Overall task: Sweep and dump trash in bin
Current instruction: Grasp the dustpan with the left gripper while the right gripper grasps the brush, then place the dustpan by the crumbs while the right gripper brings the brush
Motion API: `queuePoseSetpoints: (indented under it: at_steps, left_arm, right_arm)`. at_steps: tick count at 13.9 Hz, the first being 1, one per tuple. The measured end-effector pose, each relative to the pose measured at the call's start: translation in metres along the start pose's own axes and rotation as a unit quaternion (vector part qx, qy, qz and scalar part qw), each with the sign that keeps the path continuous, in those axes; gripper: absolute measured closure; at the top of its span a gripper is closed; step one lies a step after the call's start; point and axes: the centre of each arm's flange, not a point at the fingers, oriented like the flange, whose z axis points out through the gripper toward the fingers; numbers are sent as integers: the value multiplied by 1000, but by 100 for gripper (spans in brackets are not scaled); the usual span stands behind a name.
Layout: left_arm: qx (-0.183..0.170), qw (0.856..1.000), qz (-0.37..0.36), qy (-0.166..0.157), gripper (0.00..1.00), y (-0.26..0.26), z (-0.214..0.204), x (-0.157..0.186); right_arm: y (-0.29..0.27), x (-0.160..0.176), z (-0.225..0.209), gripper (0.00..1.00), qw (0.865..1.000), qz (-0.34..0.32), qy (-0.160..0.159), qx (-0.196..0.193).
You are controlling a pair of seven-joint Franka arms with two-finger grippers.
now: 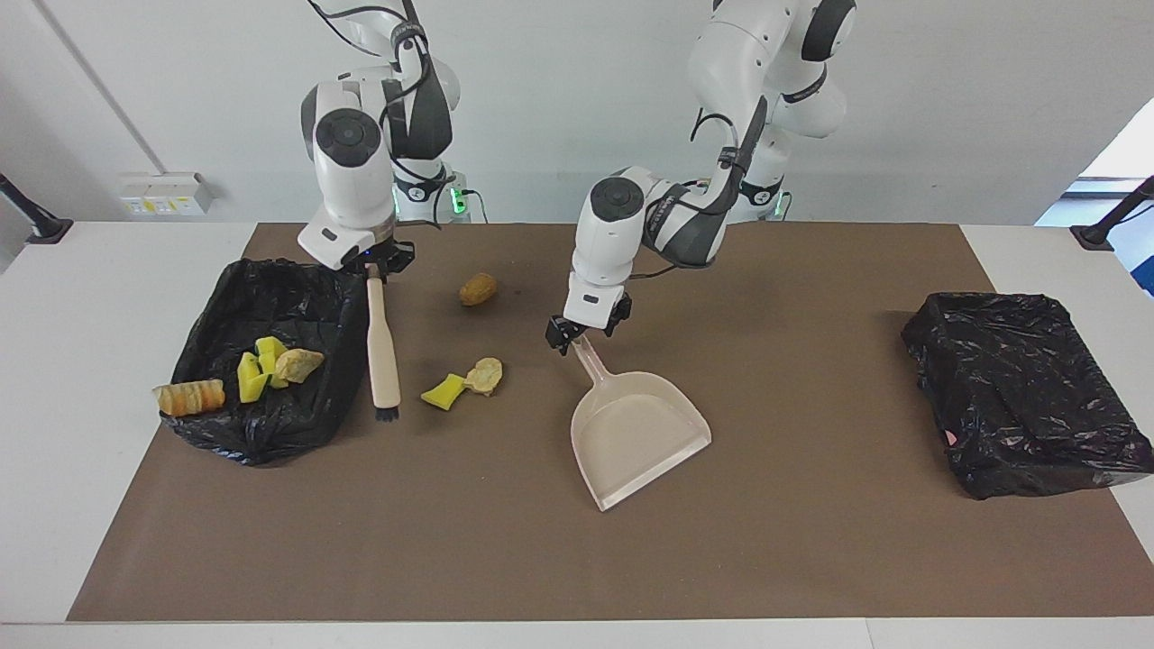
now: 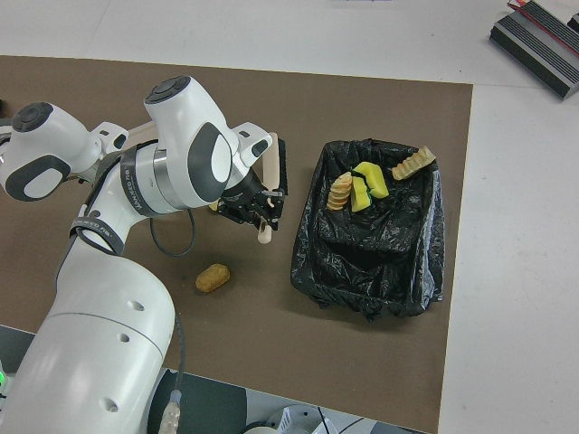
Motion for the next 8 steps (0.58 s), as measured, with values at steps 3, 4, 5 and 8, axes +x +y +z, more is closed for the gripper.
queuePoseSetpoints:
  at_steps: [3,4,5,8]
  left_arm:
    - [1,1000,-5,2,4,5,-16,10]
    - [1,1000,-5,2,12,7,-22,11]
    - [1,1000,-5,2,23,8,-25,12]
    - [3,1000,-5,3,64,7,-25,13]
  right_arm:
    - [-18,15,26,73,1000,6,-23,-1]
    - [-26,15,26,73,1000,9,-24,4]
    - [-36,14,26,73,1000,8,-25,15]
    - [-70,10,21,73,998,-2,-30,50]
